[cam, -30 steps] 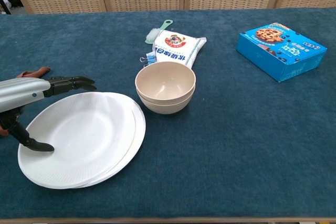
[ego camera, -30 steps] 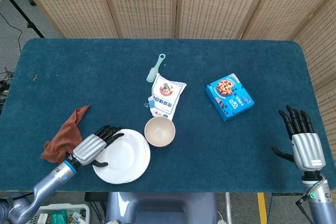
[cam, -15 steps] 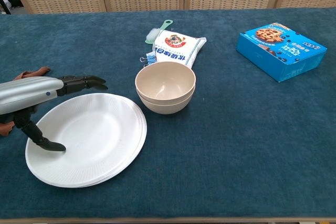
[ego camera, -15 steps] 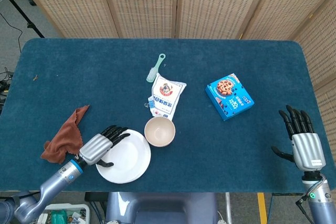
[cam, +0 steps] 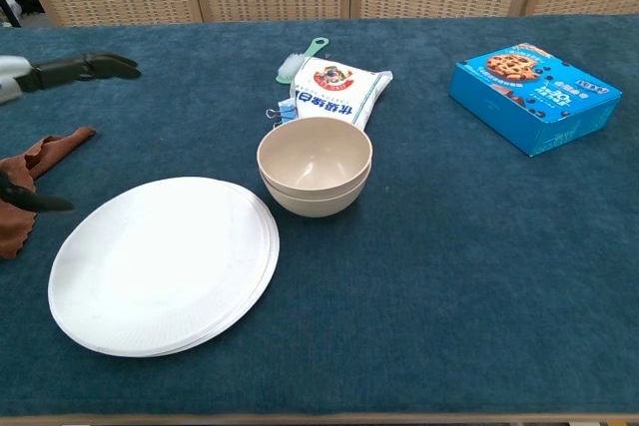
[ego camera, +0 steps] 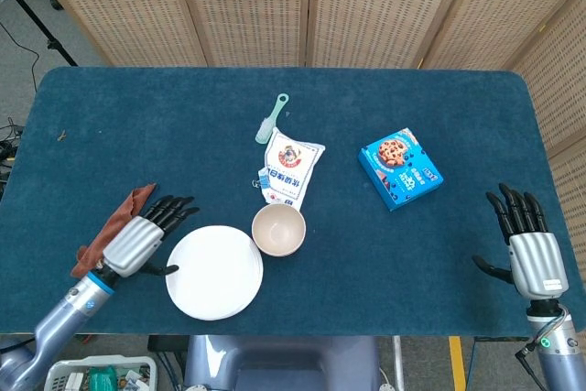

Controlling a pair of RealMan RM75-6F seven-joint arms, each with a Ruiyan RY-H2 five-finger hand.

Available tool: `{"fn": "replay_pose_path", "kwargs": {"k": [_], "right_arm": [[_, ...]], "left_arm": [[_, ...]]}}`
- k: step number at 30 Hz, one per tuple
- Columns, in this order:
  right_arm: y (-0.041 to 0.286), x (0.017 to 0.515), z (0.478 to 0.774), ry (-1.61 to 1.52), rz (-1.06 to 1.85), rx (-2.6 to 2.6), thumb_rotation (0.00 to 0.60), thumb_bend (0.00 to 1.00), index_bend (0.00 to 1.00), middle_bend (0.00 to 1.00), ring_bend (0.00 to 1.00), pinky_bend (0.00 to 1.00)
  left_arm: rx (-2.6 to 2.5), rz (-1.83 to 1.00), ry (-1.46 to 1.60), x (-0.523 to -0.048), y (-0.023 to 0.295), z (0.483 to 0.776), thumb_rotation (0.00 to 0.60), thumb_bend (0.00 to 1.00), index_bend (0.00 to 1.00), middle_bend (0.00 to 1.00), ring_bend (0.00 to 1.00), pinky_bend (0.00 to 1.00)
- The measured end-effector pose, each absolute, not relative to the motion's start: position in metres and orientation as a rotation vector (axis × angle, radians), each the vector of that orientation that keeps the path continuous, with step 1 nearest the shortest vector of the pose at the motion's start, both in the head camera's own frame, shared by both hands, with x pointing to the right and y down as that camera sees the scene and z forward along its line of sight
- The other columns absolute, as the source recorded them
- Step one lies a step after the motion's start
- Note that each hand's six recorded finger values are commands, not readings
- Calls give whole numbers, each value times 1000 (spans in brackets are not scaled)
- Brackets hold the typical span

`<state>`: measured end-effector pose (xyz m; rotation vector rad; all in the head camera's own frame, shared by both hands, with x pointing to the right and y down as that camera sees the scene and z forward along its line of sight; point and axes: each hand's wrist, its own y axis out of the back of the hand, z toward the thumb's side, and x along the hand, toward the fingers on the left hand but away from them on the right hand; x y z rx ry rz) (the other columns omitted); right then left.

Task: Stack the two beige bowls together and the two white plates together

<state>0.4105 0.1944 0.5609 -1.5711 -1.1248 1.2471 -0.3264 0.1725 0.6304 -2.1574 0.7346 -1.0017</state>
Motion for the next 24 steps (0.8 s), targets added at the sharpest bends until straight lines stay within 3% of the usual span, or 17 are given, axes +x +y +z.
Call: {"fn": "replay_pose_path", "kwargs": {"k": [12, 24], "right_arm": [[197, 402, 554, -1113, 1217, -1593, 600, 0, 0, 0, 0, 0], [199, 402, 543, -1134, 1183, -1597, 600, 0, 0, 0, 0, 0]], "left_arm": [[-1939, -1287, 1011, -415, 201, 585, 600, 90, 96, 0, 0, 0], [-1799, -1405, 1089, -450, 228, 563, 600, 90, 94, 0, 0, 0]]}}
